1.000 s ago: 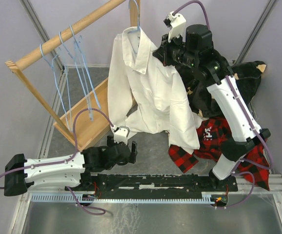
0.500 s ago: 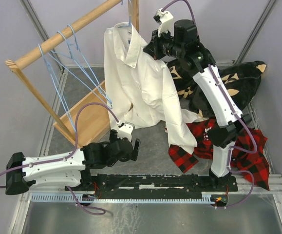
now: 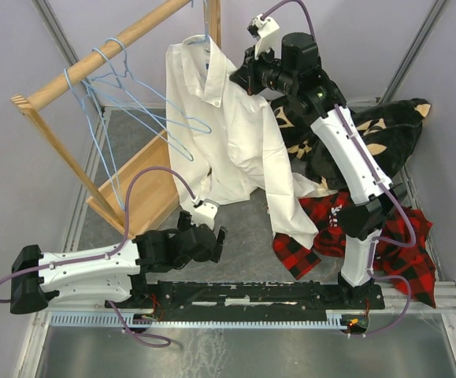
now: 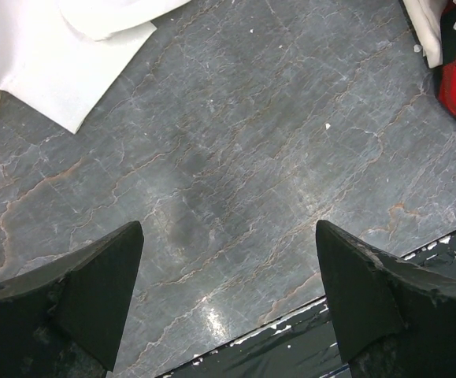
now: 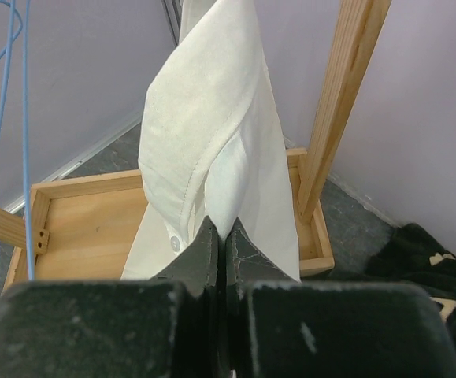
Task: Place the shirt on the hanger
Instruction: Place the hanger at the clothesline.
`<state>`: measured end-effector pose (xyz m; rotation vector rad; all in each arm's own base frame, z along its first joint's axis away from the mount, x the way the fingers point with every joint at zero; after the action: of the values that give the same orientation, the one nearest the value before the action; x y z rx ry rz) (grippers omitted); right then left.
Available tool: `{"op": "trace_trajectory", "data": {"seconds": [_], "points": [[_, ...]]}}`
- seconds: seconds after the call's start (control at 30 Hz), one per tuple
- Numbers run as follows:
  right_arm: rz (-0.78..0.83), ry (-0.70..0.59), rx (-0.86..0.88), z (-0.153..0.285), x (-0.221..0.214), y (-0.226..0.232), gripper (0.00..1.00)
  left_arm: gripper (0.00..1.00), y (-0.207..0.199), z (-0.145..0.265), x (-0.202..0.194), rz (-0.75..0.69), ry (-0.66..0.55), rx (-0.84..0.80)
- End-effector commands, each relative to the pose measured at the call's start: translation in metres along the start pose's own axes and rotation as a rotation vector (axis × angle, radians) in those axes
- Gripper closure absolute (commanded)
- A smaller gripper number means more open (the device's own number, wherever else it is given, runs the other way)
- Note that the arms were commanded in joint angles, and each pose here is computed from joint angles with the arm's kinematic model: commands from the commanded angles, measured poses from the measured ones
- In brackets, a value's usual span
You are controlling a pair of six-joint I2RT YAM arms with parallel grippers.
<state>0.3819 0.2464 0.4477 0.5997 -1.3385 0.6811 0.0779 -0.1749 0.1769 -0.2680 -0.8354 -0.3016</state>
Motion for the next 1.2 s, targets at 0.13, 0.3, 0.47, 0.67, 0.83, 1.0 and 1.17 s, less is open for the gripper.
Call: {"op": "trace_trajectory", "data": {"seconds": [0.13,0.3,0.47,0.67,0.83,1.0,1.17], "points": [[0.120,-0.267,-0.006,0.046,0.073,0.013,1.00,0.05,-0.007,0.001,0.007,-0.005,-0.003,-0.038],[0.112,-0.293,-0.005,0.047,0.078,0.014,1.00,0.06,-0.007,-0.001,0.001,0.008,0.021,-0.045],[0.110,-0.322,-0.016,0.046,0.087,0.013,1.00,0.07,-0.007,-0.001,0.000,0.019,0.023,-0.051],[0.099,-0.329,-0.023,0.035,0.087,0.009,1.00,0.07,-0.006,-0.001,-0.001,0.026,0.021,-0.051],[0.083,-0.273,-0.029,0.013,0.070,0.002,1.00,0.07,-0.006,-0.001,-0.002,0.023,0.026,-0.053],[0.069,-0.208,-0.033,-0.011,0.047,-0.005,1.00,0.07,-0.006,-0.001,-0.003,0.022,0.030,-0.056],[0.064,-0.194,-0.035,-0.019,0.041,-0.008,1.00,0.07,-0.006,-0.001,-0.003,0.025,0.029,-0.056]]}}
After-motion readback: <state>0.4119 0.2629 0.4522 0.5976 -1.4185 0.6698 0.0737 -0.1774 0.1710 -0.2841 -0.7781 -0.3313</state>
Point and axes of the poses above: each gripper's point midway between its finger pads, its own z axis back along the fingers, its own y axis along the line the jaws close on, x = y × z, the point moved 10 cm from there along z, back along the fingers, and after that the axes turned 5 degrees about z, right-handed, at the moved point
